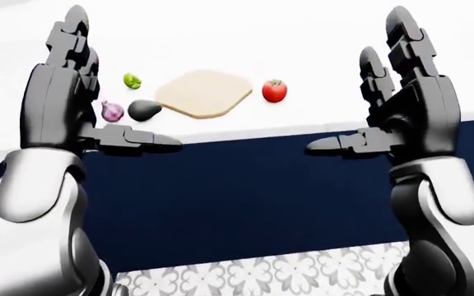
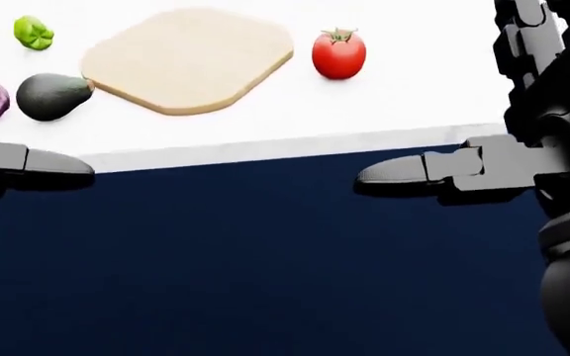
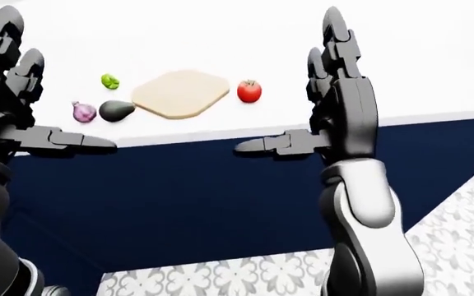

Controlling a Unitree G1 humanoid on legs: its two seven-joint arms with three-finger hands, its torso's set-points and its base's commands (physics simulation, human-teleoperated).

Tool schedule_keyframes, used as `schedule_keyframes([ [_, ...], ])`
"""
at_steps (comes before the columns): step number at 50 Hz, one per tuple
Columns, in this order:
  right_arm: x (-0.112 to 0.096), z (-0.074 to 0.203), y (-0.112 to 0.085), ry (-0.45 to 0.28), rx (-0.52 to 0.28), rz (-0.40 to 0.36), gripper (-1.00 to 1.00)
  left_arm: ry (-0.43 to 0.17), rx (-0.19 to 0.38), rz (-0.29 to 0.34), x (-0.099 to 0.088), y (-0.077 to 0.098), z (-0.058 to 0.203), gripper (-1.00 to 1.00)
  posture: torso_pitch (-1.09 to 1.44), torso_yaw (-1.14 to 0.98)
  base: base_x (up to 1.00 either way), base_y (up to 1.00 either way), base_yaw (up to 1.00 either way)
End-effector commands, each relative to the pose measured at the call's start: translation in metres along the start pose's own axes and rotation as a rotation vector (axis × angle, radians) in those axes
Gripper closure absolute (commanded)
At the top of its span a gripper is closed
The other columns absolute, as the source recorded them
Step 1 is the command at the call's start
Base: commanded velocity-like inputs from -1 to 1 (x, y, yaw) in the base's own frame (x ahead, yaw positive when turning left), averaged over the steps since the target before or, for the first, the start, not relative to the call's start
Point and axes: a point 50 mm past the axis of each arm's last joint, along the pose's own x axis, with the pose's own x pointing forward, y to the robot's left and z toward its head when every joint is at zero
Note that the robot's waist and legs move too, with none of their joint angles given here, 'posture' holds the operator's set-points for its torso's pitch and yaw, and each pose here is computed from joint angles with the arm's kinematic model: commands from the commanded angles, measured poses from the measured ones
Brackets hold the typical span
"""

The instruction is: Place the avocado, onion, tomato and bell pepper on the cutting board.

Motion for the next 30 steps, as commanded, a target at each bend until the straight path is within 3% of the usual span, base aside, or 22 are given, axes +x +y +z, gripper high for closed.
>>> schedule_keyframes([
  [1,0.0001,0.0088,0.0033,-0.058,0.015,0.021,-1.0,-0.031,0.015,0.038,-0.0007,0.0068,0.0058,-1.0,0.0,0.0,0.39,0.05,0.0],
  [10,-0.0014,0.0127,0.0039,-0.077,0.005,0.031,-1.0,-0.032,0.018,0.043,-0.0016,0.0079,0.0066,-1.0,0.0,0.0,0.23,0.09,0.0],
  [30,-0.0051,0.014,0.0078,-0.077,0.023,0.057,-1.0,-0.045,0.043,0.032,-0.002,0.0068,0.0121,-1.0,0.0,0.0,0.18,0.4,0.0],
])
